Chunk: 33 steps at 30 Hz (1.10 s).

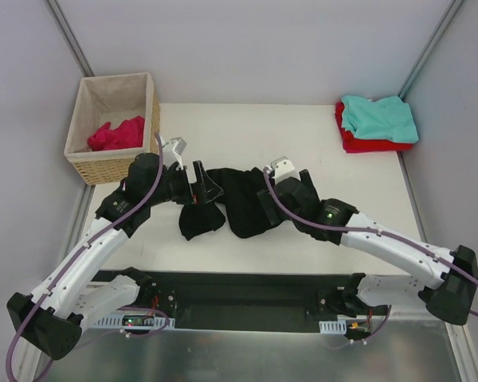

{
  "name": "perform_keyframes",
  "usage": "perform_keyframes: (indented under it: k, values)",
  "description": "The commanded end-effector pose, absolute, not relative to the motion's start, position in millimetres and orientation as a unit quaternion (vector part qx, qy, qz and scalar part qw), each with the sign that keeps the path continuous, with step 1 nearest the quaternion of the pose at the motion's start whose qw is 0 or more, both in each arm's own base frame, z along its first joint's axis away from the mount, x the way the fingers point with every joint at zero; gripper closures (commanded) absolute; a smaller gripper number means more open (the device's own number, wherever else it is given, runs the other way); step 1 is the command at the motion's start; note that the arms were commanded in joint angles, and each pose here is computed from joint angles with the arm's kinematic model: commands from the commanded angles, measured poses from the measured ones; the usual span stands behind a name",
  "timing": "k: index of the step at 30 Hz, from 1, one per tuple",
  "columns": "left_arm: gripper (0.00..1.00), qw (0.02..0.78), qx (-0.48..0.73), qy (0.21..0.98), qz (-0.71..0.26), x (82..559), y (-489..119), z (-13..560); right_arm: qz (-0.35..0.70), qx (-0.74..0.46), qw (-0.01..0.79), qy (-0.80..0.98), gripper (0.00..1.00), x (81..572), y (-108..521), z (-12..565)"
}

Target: Fold and stack the t-shirts

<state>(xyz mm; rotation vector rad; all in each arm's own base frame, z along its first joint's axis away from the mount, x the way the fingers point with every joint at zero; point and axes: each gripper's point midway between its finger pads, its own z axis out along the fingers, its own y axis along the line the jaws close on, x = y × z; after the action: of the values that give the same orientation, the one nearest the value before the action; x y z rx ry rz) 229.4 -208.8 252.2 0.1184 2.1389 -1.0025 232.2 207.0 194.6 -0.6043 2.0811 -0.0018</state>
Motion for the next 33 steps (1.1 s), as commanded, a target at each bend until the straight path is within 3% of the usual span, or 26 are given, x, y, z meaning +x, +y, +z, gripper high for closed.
perform_keyframes:
  k: [1, 13, 27, 33]
  values:
    - [0.01, 0.315, -0.007, 0.911, -0.266, 218, -168, 182, 0.022, -0.218, 0.436, 0.873, 0.05, 250, 215, 171]
    - [0.00, 0.244, -0.063, 0.956, -0.151, 196, -130, 104, 0.058, -0.234, 0.346, 0.907, 0.05, 279, 261, 122]
    - [0.01, 0.330, -0.062, 0.930, -0.148, 269, -149, 117, 0.073, -0.234, 0.361, 0.900, 0.05, 268, 252, 129]
    - [0.01, 0.327, -0.061, 0.931, -0.148, 294, -163, 108, 0.060, -0.235, 0.370, 0.897, 0.05, 264, 238, 132]
